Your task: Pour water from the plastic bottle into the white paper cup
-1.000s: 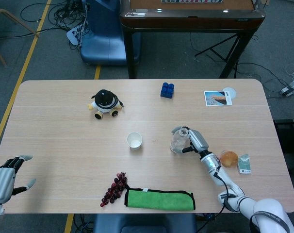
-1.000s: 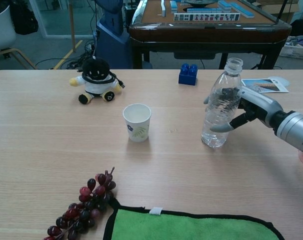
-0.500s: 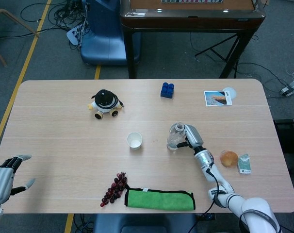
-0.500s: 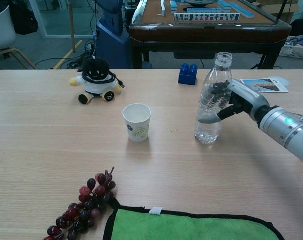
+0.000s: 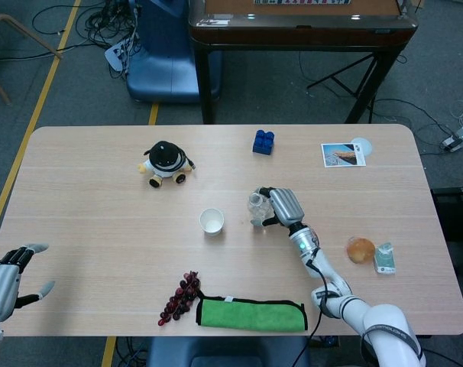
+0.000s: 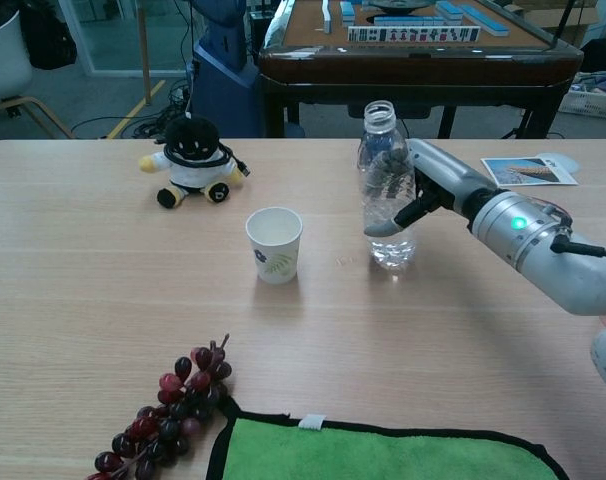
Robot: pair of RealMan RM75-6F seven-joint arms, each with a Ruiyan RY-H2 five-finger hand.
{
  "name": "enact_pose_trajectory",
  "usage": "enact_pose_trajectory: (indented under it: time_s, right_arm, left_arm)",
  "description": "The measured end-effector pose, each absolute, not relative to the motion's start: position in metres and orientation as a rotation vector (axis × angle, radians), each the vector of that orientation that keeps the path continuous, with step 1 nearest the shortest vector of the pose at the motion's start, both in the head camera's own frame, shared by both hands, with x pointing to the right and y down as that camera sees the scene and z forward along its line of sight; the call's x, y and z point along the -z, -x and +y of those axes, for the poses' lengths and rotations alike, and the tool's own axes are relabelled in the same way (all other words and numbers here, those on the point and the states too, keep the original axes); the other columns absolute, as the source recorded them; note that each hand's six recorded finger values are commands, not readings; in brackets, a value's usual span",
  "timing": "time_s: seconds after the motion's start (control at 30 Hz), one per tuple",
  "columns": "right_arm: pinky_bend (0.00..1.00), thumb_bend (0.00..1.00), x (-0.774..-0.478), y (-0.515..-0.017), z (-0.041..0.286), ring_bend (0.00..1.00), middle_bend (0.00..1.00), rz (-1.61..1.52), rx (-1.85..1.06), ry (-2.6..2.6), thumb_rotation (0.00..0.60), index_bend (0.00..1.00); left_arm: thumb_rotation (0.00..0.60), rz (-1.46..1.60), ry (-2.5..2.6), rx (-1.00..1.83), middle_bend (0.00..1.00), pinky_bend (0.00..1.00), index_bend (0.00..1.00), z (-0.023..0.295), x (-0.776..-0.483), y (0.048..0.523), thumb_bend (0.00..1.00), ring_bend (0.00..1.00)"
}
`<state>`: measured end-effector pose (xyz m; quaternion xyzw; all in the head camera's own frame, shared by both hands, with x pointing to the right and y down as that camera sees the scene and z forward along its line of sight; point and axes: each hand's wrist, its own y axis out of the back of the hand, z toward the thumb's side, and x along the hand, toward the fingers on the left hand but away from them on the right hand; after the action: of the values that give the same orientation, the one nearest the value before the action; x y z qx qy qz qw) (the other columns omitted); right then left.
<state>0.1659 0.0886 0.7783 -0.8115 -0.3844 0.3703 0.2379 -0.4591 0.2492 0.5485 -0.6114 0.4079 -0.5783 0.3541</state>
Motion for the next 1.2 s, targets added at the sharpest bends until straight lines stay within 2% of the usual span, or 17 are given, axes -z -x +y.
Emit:
enact_pose_trajectory:
  time_s: [0.4, 1.2]
  right_arm:
    - [0.64, 0.10, -0.768, -0.129, 0.079, 0.57, 0.70, -0.855, -1.023, 2.065, 0.600, 0.69]
    - [0.64, 0.11, -0.749, -0.111, 0.064, 0.57, 0.70, -0.515, -1.037, 1.619, 0.600, 0.69]
  left_arm:
    - [0.600, 1.053, 1.578, 1.491, 0.30, 0.60, 0.28, 0.249, -0.547, 0.459, 0.15, 0.34]
    - [0.600, 1.053, 1.576, 1.492, 0.30, 0.60, 0.28, 0.249, -0.547, 0.459, 0.15, 0.34]
